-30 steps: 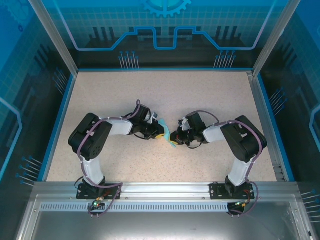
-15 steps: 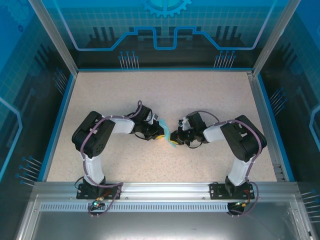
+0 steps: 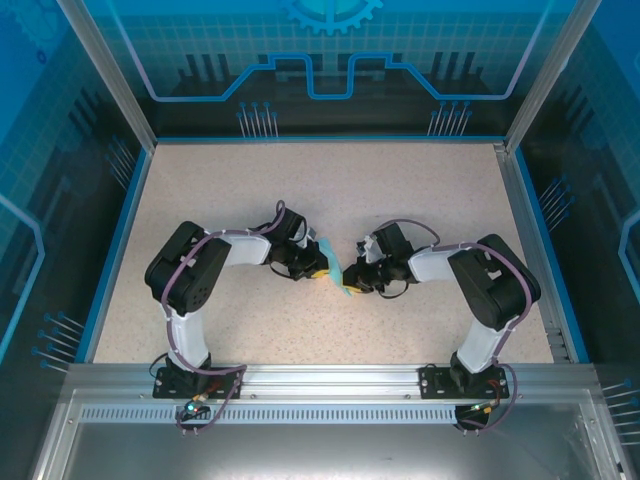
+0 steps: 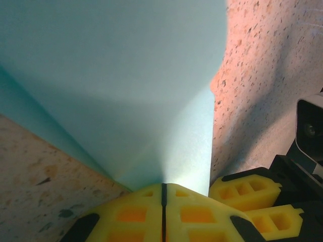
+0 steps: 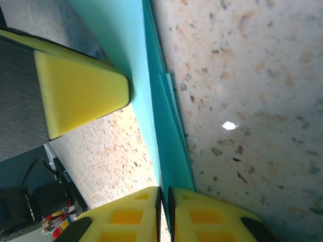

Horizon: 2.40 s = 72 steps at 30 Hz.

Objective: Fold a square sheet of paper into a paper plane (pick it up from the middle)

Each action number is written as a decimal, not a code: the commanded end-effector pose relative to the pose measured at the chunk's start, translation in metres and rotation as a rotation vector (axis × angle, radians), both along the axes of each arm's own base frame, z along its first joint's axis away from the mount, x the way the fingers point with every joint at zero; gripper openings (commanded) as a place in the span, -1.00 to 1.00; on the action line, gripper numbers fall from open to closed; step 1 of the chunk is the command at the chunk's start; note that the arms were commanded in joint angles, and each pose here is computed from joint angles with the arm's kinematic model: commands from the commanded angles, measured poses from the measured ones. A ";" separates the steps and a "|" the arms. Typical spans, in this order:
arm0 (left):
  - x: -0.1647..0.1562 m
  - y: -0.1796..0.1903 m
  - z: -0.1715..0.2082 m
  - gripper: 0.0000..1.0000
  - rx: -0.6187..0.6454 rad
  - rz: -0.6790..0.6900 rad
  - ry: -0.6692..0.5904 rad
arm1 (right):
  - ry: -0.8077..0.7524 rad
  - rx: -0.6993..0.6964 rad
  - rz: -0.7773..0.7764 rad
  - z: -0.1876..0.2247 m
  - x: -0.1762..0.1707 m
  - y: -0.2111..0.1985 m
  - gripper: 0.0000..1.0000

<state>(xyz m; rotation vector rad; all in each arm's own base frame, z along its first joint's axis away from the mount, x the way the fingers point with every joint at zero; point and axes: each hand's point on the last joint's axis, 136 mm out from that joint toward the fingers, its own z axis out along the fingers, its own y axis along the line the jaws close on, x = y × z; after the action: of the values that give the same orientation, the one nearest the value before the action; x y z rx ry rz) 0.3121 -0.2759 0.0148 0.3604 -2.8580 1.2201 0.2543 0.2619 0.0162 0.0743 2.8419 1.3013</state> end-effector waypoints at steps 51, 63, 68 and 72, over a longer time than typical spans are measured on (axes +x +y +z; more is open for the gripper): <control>-0.013 0.021 -0.033 -0.85 0.161 0.015 0.104 | -0.062 -0.373 0.144 -0.001 -0.001 0.012 -0.71; -0.013 0.024 -0.037 -0.85 0.187 0.019 0.118 | -0.028 -0.401 0.159 -0.010 -0.010 0.004 -0.72; -0.014 0.030 -0.040 -0.85 0.228 0.031 0.132 | -0.006 -0.434 0.168 -0.016 -0.016 -0.003 -0.72; -0.016 0.034 -0.042 -0.85 0.258 0.033 0.140 | -0.006 -0.456 0.176 -0.016 -0.018 -0.008 -0.73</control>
<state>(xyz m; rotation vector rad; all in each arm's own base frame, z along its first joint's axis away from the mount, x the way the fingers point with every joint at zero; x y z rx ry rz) 0.3129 -0.2740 0.0130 0.3933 -2.8548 1.1053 0.2552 0.2708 0.0148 -0.1757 3.0099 0.7571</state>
